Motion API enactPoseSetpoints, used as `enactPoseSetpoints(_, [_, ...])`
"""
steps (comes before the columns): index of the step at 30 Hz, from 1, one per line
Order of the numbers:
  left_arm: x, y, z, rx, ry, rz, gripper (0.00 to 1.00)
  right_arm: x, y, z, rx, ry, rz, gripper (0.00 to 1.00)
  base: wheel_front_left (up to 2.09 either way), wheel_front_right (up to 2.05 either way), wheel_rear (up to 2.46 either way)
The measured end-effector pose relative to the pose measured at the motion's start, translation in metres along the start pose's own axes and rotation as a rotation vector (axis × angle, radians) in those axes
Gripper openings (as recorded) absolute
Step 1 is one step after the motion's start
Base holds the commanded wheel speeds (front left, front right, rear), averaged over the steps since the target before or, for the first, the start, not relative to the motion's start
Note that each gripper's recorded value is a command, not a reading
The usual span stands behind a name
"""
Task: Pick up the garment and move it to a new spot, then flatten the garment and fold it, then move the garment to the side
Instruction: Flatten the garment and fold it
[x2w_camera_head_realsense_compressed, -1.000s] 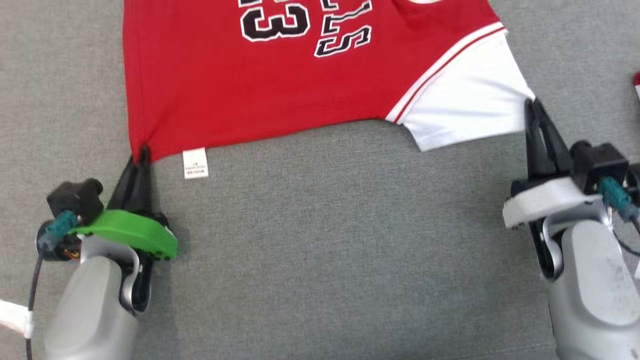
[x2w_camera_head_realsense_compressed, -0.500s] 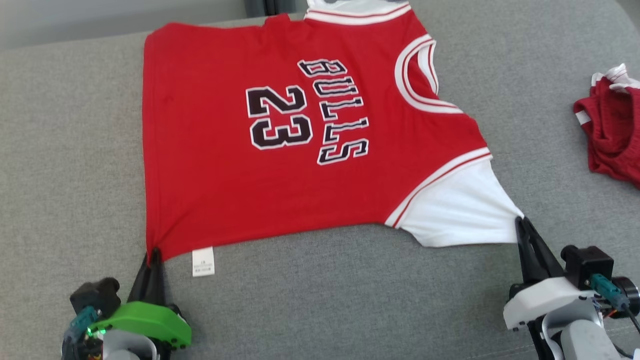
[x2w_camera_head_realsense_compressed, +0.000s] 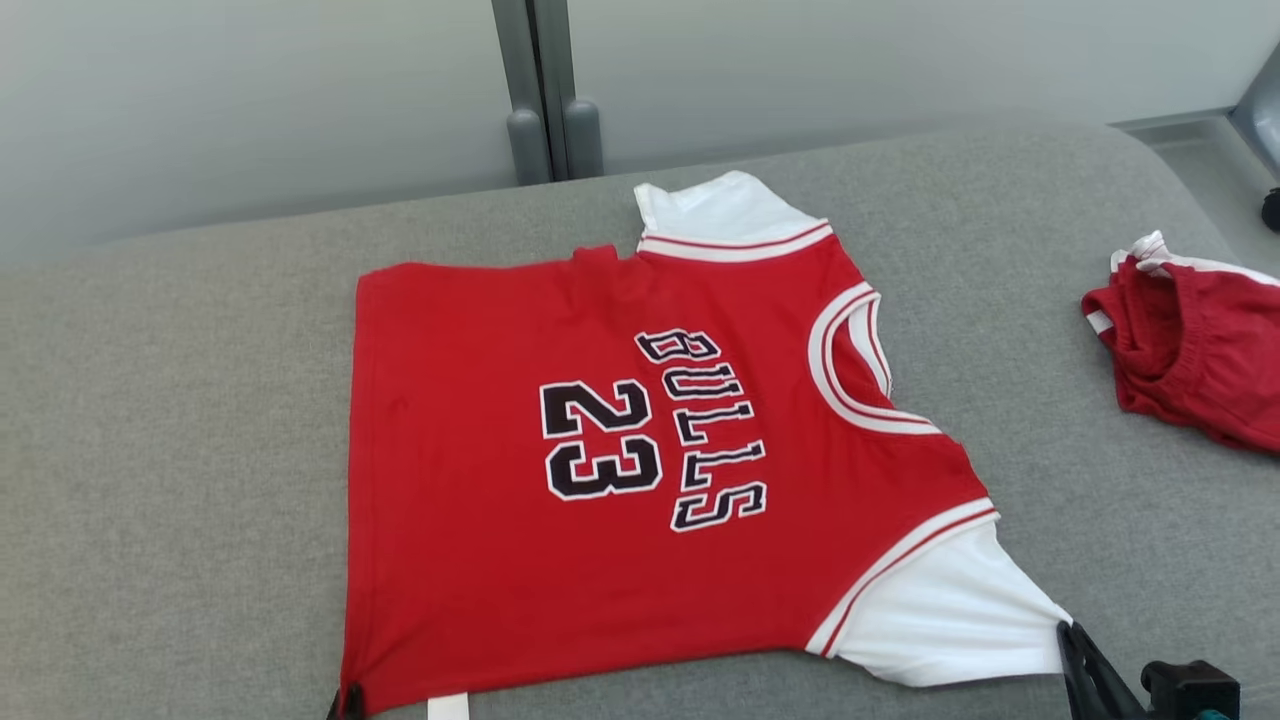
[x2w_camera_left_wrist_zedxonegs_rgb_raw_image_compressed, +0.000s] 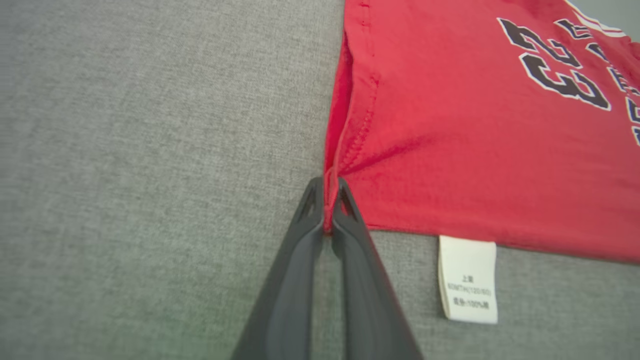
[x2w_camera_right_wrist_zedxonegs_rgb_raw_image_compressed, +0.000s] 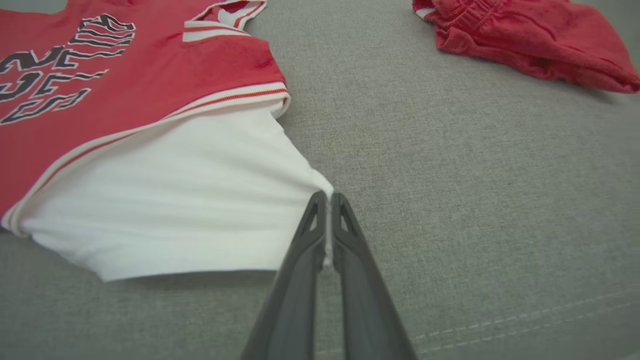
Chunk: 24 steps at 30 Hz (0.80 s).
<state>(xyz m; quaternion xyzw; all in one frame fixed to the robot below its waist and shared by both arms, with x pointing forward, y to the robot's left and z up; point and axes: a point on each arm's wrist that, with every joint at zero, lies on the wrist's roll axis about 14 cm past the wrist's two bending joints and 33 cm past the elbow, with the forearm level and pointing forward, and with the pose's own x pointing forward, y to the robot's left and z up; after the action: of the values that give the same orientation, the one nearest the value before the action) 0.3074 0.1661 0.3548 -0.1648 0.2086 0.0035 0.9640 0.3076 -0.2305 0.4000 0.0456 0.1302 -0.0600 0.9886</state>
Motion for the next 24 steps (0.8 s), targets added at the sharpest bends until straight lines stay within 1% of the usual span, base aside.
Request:
enactPoseSetpoints(5, [-0.009, -0.011, 0.008, 0.009, -0.041, -0.038, 0.0, -0.008, -0.003, 0.006, 0.009, -0.029, -0.008, 0.0, 0.0, 0.0, 0.0])
enactPoseSetpoints(10, [-0.007, -0.033, 0.024, -0.011, -0.096, -0.103, 0.0, 0.0, -0.001, 0.026, 0.033, -0.091, -0.001, 0.0, 0.0, 0.0, 0.0])
enactPoseSetpoints(16, [0.011, -0.057, 0.052, -0.011, -0.159, -0.171, 0.0, 0.029, 0.016, 0.069, 0.049, -0.202, 0.043, 0.0, 0.0, 0.0, 0.0])
enactPoseSetpoints(20, [0.026, -0.064, 0.065, -0.013, -0.18, -0.187, 0.0, 0.052, 0.029, 0.094, 0.046, -0.259, 0.076, 0.0, 0.0, 0.0, 0.0])
enactPoseSetpoints(24, [0.042, -0.068, 0.076, -0.011, -0.198, -0.197, 0.0, 0.074, 0.043, 0.112, 0.029, -0.294, 0.108, 0.0, 0.0, 0.0, 0.0])
